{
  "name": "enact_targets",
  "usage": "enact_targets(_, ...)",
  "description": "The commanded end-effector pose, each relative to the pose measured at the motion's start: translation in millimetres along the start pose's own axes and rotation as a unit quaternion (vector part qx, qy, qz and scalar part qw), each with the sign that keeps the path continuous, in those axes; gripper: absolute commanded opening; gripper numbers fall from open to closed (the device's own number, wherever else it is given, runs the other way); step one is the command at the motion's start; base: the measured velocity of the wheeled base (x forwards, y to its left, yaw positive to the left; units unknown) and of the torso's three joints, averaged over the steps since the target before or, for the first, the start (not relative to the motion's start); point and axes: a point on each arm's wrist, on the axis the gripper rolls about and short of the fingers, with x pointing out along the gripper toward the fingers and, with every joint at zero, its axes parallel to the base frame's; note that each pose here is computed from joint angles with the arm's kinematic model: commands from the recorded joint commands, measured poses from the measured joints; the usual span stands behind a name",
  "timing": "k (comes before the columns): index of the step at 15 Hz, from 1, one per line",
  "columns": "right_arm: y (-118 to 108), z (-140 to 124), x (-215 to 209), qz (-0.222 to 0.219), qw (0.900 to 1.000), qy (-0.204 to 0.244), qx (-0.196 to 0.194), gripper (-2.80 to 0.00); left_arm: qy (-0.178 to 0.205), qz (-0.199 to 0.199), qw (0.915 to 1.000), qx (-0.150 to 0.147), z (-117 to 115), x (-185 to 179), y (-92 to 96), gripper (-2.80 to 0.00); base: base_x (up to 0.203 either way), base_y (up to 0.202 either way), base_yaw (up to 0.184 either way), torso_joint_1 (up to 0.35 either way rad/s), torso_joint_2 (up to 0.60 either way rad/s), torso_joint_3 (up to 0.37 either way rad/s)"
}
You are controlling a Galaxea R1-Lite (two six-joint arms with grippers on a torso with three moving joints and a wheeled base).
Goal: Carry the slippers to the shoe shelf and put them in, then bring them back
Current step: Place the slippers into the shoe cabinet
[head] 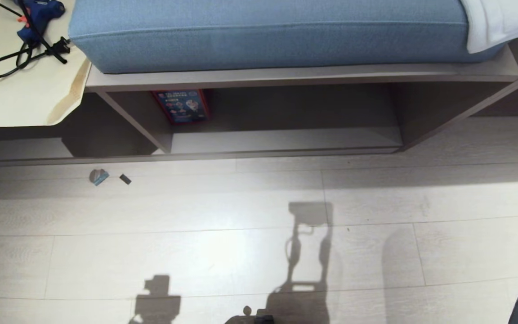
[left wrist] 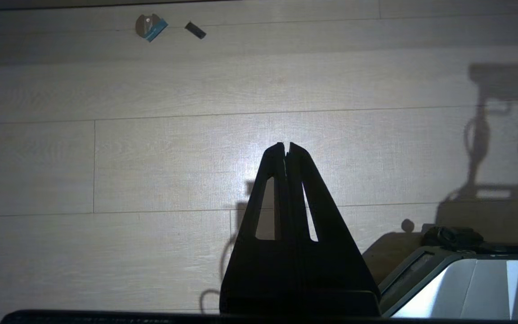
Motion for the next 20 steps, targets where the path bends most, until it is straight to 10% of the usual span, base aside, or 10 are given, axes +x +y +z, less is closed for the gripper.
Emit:
enact_targets(1,0.0,0.0,0.1,0.0,1.0,0.001,0.0,-2.8,0.0,0.0,1.0,0.0,0.1,0.1,0.0,-2.8,0.0,0.0,0.0,0.002,0.0,-0.19)
enact_targets(20,0.0,0.0,0.1,0.0,1.0,0.001,0.002,-2.8,0.0,0.0,1.0,0.0,0.0,0.0,0.0,-2.8,0.0,0.0,0.0,0.002,0.0,-0.196)
